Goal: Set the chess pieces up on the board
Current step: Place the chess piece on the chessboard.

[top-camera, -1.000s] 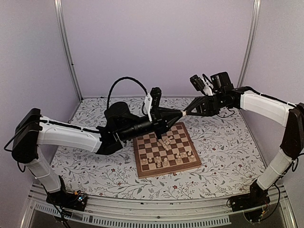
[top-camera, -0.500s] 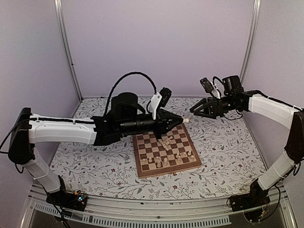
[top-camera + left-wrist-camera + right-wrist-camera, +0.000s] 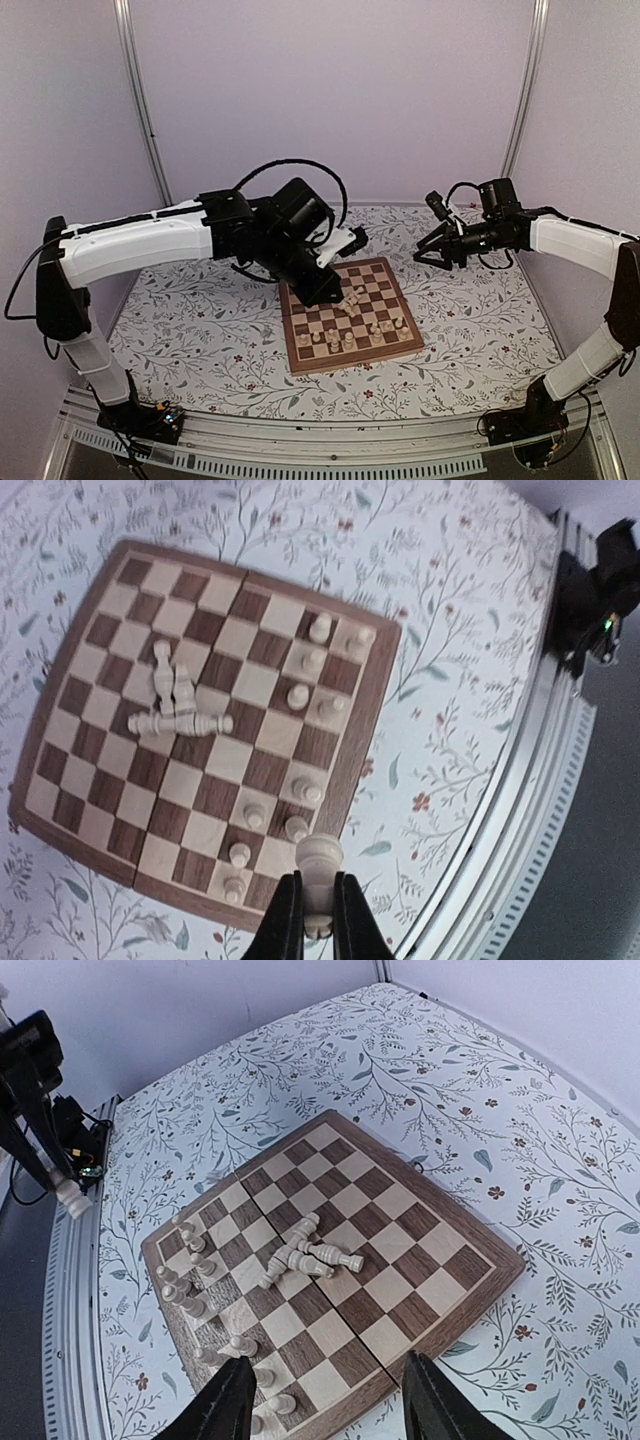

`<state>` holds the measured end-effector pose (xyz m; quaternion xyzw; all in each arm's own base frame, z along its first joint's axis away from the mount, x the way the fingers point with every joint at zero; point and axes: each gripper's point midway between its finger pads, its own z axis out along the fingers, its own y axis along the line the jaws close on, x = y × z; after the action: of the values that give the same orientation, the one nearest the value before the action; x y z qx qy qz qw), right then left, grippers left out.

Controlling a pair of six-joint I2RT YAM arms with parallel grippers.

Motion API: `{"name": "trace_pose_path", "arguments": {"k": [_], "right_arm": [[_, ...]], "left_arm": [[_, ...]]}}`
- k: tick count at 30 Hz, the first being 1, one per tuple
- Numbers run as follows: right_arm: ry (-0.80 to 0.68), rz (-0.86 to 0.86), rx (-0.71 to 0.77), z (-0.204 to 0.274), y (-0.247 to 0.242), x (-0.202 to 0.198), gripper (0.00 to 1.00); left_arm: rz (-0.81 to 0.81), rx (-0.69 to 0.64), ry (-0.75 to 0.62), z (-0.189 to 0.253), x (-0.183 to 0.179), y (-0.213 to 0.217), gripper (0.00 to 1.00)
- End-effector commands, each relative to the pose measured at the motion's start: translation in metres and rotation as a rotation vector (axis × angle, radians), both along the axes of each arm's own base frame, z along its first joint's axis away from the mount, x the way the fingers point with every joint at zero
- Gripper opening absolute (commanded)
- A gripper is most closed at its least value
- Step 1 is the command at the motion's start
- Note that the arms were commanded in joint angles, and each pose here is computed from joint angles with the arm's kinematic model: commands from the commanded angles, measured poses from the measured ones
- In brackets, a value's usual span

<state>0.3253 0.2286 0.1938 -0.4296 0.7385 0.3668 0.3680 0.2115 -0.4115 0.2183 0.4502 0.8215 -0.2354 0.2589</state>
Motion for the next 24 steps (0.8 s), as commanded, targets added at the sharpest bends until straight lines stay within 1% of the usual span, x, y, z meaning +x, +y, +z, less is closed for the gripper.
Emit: {"name": "trace_pose_path", "arguments": {"k": [1,4,8,13,20,24], "right_arm": [[-0.056,0.005,-0.04,-0.003,-0.002,0.003,0.54],[-0.047,0.024,-0.031,-0.002,-0.001,0.0,0.53],[-0.059,0.031,-0.046,-0.005,-0.002,-0.001,0.52],[-0.057,0.045,-0.048,-0.006,-0.002,-0.002,0.52],[-0.054,0.055,-0.051,-0.008,-0.001,-0.004,0.52],[-0.044,0.061,-0.054,-0.01,-0.001,-0.004,0.51]], "left_arm": [[0.022,0.341,0.192,-0.074,-0.019,0.045,0.0],[0.016,0.413,0.23,-0.098,-0.021,0.05,0.0],[0.004,0.459,0.25,-0.118,-0.021,0.049,0.0],[-0.01,0.47,0.28,-0.133,-0.023,0.043,0.0],[0.0,0.45,0.255,-0.137,-0.014,0.033,0.0],[0.016,0.462,0.233,-0.141,-0.007,0.031,0.0]]}}
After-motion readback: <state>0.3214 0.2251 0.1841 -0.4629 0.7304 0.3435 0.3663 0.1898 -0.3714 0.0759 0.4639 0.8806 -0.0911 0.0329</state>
